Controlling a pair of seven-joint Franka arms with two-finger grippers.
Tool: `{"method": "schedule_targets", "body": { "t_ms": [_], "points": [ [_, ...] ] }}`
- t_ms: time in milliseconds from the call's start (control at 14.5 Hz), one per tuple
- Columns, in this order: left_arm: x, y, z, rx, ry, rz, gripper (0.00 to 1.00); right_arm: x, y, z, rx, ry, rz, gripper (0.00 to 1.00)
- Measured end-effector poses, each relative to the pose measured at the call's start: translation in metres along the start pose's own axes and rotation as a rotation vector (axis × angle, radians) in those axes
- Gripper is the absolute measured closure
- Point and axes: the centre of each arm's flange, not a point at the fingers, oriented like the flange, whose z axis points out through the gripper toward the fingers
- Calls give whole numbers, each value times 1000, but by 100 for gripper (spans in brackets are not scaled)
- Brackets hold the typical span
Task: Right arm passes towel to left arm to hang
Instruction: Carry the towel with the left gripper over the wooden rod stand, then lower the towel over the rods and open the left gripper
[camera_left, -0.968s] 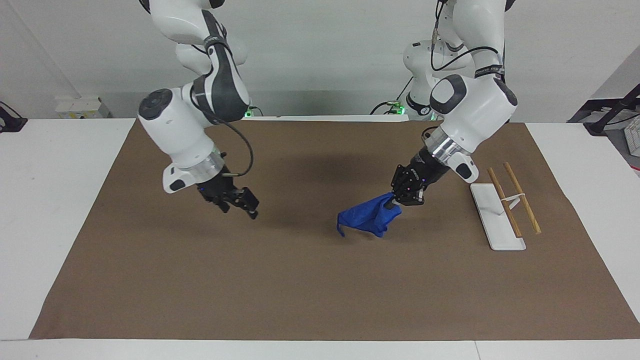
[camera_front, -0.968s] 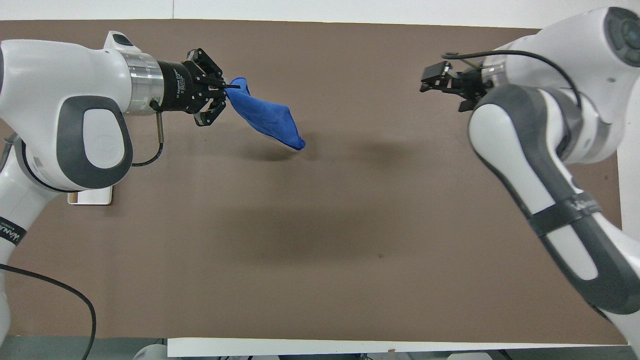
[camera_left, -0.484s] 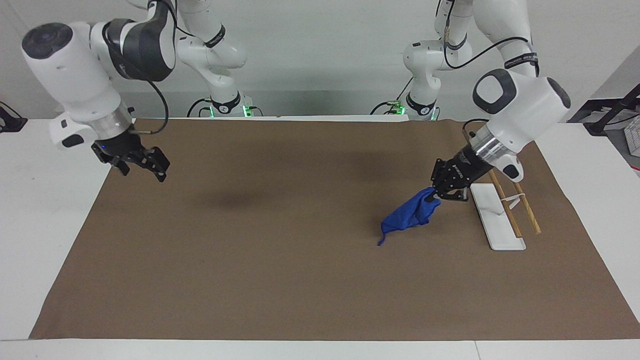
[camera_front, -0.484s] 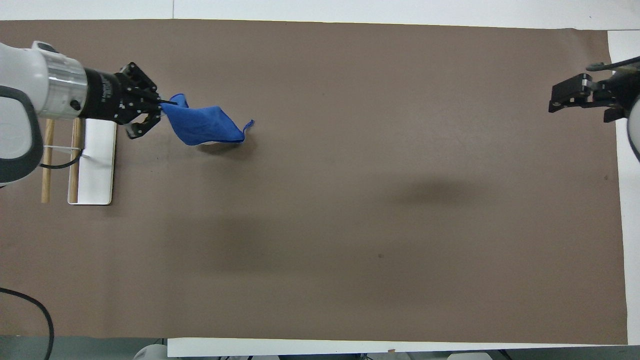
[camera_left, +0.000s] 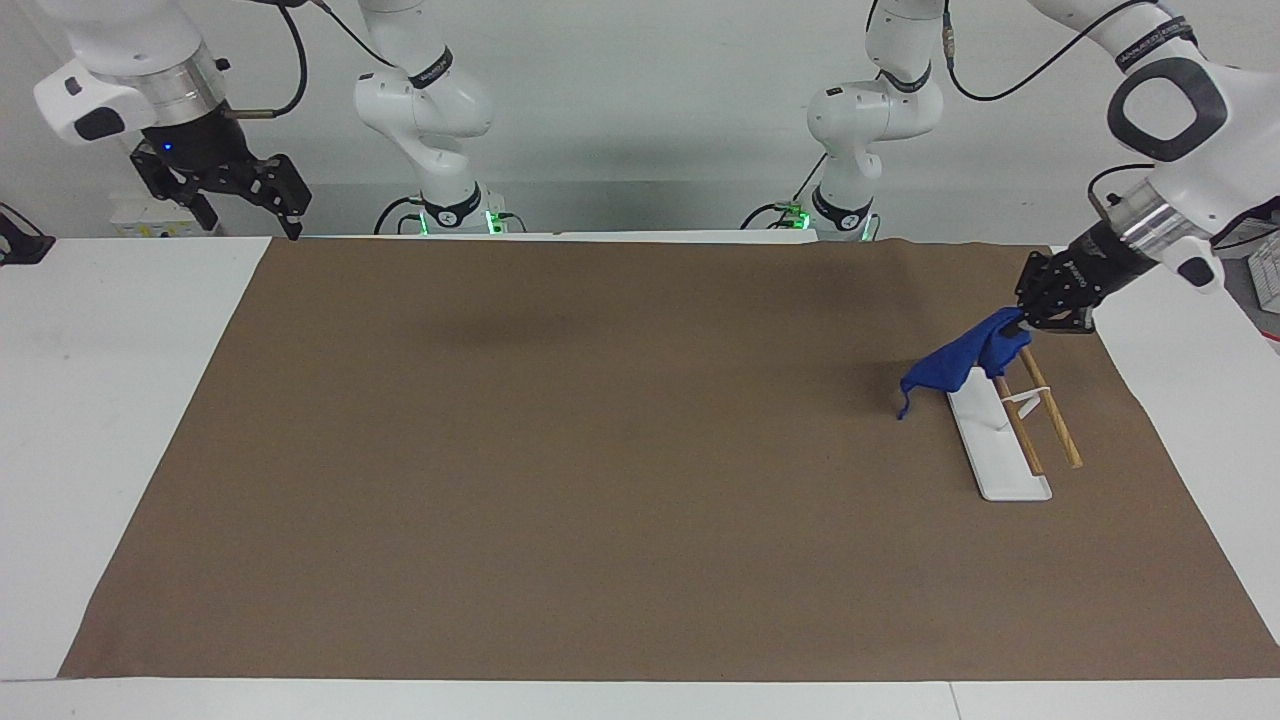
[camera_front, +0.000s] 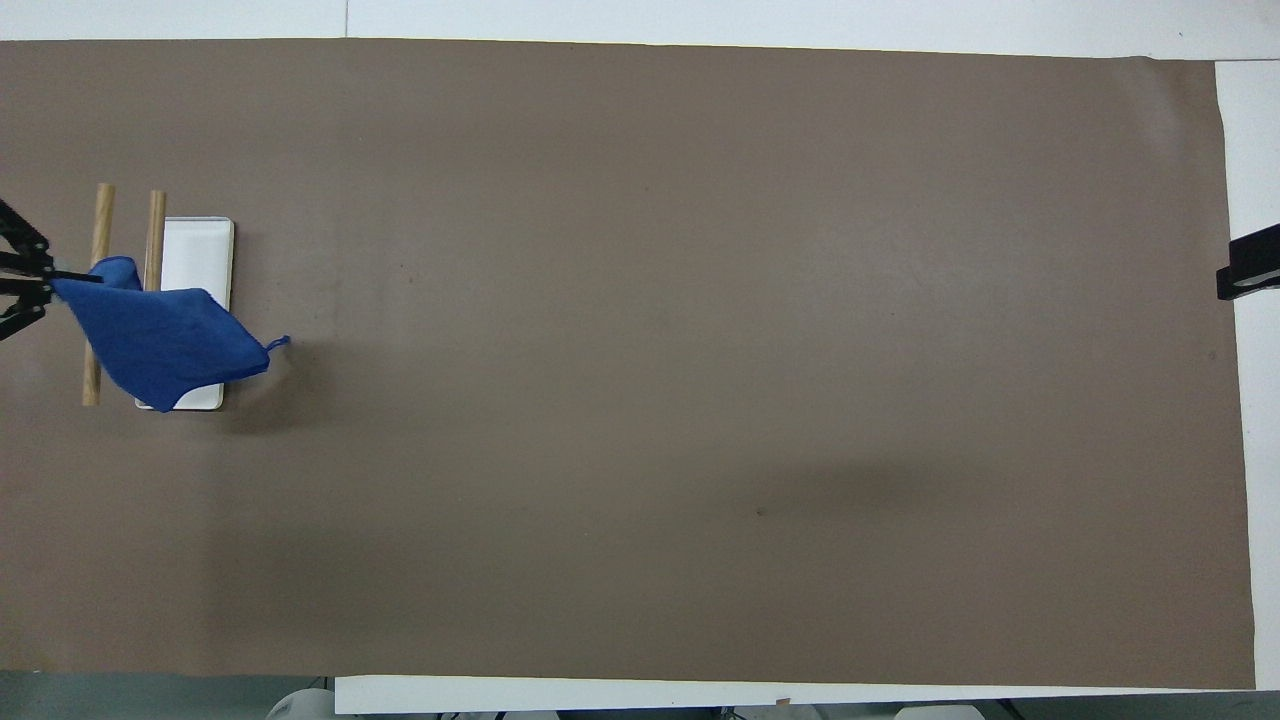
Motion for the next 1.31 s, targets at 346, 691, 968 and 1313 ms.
{"method": "schedule_targets", "body": {
  "t_ms": [346, 691, 968, 1313],
  "points": [
    [26, 1, -18, -61, 134, 267, 97, 8, -9, 10, -4, -18, -21, 0],
    [49, 4, -18, -111, 288, 498, 97, 8, -8, 11, -4, -21, -22, 0],
    [71, -9, 9, -94, 303, 532, 97, 8, -9, 11, -4, -18, -24, 0],
    [84, -14, 15, -42, 319, 666, 94, 8, -11, 11, -5, -17, -27, 0]
  ]
}}
